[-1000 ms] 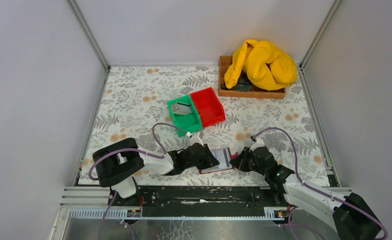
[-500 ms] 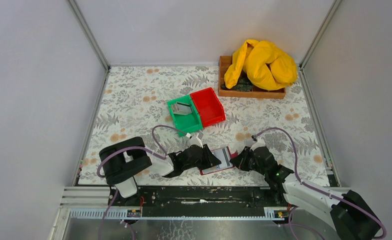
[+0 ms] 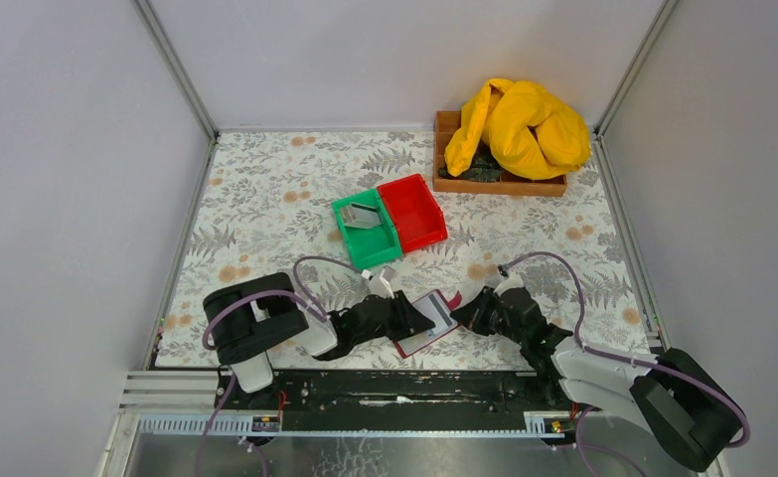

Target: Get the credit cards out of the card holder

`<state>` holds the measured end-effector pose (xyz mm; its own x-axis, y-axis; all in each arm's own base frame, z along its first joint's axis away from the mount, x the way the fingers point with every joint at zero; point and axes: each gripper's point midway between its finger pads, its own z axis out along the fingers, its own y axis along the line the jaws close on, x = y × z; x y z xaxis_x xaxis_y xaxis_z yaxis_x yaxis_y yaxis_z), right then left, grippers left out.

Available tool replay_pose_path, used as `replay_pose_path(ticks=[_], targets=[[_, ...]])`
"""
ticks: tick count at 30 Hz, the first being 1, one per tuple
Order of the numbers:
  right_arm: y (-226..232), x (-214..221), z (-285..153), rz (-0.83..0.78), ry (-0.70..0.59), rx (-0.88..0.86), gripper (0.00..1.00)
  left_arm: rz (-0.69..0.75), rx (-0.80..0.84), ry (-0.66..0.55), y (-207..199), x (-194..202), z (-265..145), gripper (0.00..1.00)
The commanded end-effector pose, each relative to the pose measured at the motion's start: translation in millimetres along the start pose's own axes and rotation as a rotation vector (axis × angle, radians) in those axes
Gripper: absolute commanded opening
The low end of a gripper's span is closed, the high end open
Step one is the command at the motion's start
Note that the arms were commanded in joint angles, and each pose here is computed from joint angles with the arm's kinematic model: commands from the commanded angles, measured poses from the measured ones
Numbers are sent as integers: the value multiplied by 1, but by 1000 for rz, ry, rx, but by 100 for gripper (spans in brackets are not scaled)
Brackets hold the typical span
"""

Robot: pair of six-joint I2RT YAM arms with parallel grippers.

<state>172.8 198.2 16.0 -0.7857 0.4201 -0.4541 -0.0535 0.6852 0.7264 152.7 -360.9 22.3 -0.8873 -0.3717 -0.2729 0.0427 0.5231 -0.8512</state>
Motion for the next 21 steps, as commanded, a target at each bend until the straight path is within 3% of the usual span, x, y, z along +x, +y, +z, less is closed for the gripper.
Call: replay_pose_path(ticks=[1, 21], targets=[[7, 50, -22, 44, 198, -122, 0, 8, 4, -42, 1, -5, -3, 33], [-16, 58, -24, 0, 223, -31, 0, 39, 89, -116, -28, -32, 0, 33]])
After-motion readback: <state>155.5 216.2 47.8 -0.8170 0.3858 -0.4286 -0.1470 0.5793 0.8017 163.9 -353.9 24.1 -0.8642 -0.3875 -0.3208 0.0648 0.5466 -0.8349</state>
